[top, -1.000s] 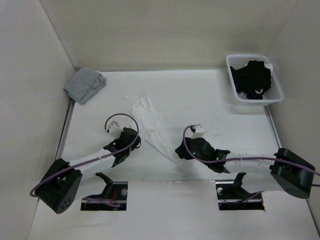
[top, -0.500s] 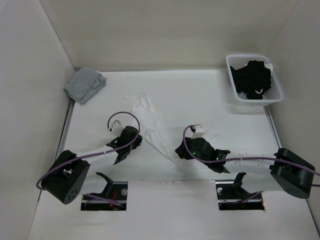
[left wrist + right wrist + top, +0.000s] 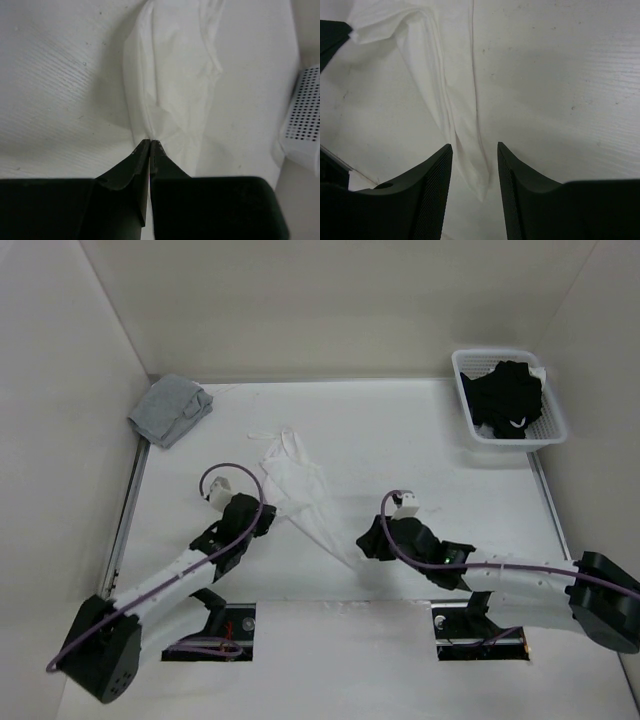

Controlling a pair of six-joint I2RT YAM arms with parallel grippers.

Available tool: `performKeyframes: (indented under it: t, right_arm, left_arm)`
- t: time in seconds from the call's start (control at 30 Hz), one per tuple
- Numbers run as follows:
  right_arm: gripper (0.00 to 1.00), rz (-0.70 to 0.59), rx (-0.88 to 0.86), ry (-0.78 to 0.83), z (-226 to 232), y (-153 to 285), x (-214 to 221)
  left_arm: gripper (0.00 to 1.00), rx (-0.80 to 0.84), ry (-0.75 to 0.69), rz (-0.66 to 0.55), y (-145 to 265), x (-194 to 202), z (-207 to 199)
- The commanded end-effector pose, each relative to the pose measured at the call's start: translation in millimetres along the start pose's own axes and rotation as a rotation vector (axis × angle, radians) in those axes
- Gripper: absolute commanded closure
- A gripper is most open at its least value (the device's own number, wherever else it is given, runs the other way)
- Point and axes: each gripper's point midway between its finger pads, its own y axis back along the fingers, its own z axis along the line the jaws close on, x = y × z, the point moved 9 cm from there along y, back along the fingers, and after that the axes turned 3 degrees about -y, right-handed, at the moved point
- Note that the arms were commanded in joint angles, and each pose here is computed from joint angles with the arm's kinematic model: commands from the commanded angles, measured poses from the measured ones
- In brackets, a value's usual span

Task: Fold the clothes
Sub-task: Flatten the tank top out

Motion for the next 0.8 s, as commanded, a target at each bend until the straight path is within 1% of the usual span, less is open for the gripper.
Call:
performKeyframes:
  t: [0.0,0.13,0.23,0.33,0.4,0.53,0.63,0.67,0.77]
  right_arm:
    - [0.54,0.02,0.045,-0.028,-7,10,3]
    - [0.53,0.105,0.074,-0.038,-13,16,12]
    - [0.5,0.149,0.065,-0.052,-11,16,17]
    - [0.49,0.186,0.051,-0.08,-6,13,21]
    - [0.51,0.202,0.033,-0.096,-3,9,25]
    - [0.56,0.207,0.054,-0.124,-7,4,31]
    - [0.65,0.182,0.052,-0.131,-8,2,30]
    - [0.69,0.175,0.052,-0.135,-7,2,30]
    - [0.88,0.142,0.057,-0.146,-8,1,27]
  left_arm:
    - [1.0,0.014,-0.008,-0.04,20,-12,11]
    - [1.0,0.002,-0.006,-0.04,39,-17,30]
    - [1.0,-0.008,-0.002,-0.015,48,-15,43]
    - [1.0,-0.019,0.004,-0.025,55,-17,53]
    - [1.0,-0.012,0.0,-0.034,57,-19,57]
    - [1.0,-0.007,-0.013,-0.033,58,-20,61]
    - [1.0,-0.001,-0.011,-0.026,56,-20,63]
    - [1.0,0.004,-0.011,-0.025,56,-20,63]
    - [1.0,0.025,-0.014,-0.029,56,-22,62]
